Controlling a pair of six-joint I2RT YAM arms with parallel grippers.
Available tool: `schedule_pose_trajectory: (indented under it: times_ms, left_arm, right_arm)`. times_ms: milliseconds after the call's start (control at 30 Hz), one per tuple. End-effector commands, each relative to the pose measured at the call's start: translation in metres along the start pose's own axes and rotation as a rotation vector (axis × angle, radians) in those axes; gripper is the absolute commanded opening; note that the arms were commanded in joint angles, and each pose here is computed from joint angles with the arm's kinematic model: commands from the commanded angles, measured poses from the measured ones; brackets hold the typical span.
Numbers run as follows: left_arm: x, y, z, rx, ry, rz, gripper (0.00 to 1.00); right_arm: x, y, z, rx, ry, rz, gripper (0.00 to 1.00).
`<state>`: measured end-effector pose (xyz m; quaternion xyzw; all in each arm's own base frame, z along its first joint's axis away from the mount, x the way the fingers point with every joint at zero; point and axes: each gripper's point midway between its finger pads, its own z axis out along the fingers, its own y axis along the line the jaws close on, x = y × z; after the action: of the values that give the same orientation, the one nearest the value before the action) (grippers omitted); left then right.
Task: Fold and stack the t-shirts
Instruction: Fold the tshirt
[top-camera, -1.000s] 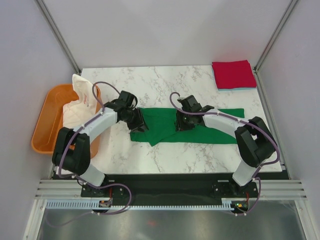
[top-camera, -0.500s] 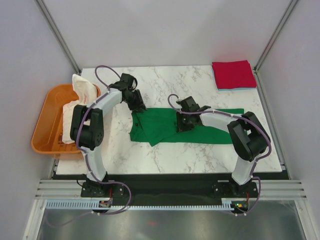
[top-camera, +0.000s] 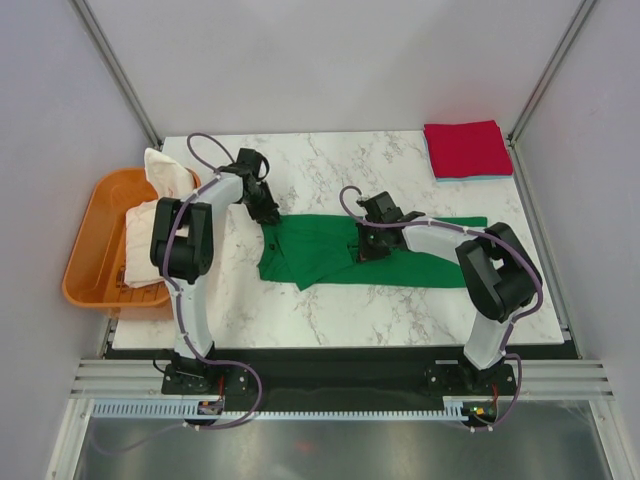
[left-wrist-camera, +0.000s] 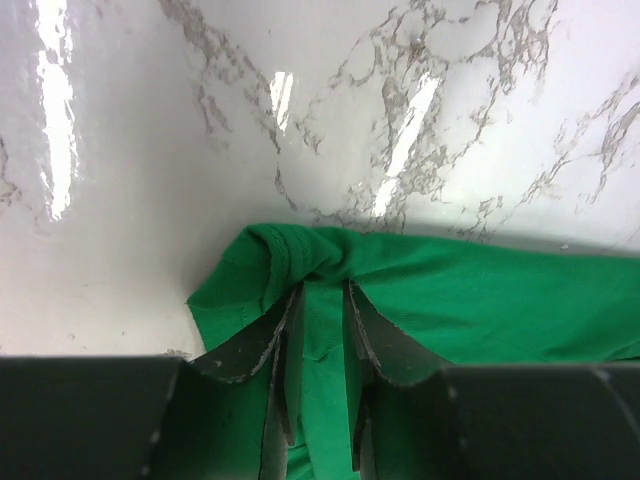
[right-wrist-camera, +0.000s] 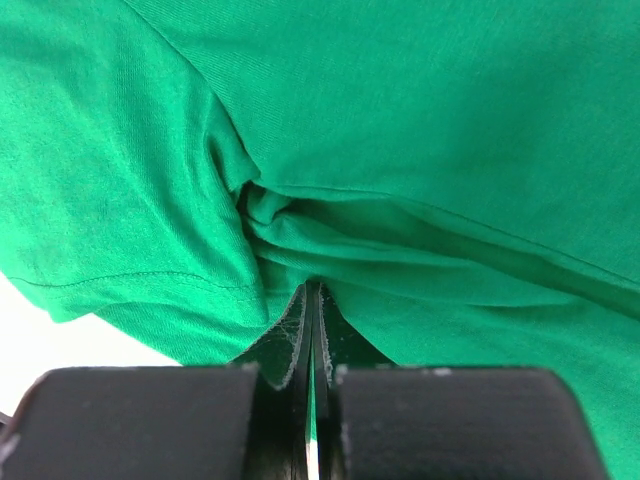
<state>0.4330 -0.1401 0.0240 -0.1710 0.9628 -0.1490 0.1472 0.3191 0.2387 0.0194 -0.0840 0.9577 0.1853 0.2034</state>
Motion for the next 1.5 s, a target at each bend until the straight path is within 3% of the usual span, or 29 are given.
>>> schedule_pose_trajectory:
  times_ms: [0,167,367,567,800,1167,1367,1467]
  left_arm:
    - [-0.017,-0.002,-0.002,0.008,-0.040,0.036,0.29]
    - [-0.023,-0.021,-0.027,0.079,-0.068,0.055,0.34]
    - [-0.030,-0.038,-0.059,0.147,-0.113,0.057,0.35]
    - [-0.008,-0.039,-0.062,0.130,-0.096,0.060,0.35]
    - [0.013,-0.031,-0.030,0.089,-0.014,0.054,0.34]
    - [0.003,-0.003,0.016,-0.050,-0.016,0.052,0.34]
    - [-0.021,-0.015,0.035,-0.035,-0.040,0.075,0.34]
    - [-0.034,-0.022,0.050,-0.024,-0.048,0.094,0.34]
  right_arm:
    - [-0.006,0.003,-0.006,-0.010,-0.034,0.015,0.00]
    - [-0.015,0.001,-0.020,0.023,-0.065,0.021,0.01]
    - [-0.039,-0.010,-0.038,0.073,-0.126,0.077,0.16]
    - [-0.049,0.020,-0.039,-0.043,-0.109,0.046,0.19]
    - [-0.062,0.062,-0.035,-0.181,-0.143,0.013,0.24]
    - [-0.038,0.001,0.019,0.017,-0.089,0.053,0.25]
    - [-0.060,0.019,-0.025,-0.035,-0.193,0.049,0.30]
    - [-0.078,0.028,-0.060,-0.047,-0.280,0.052,0.40]
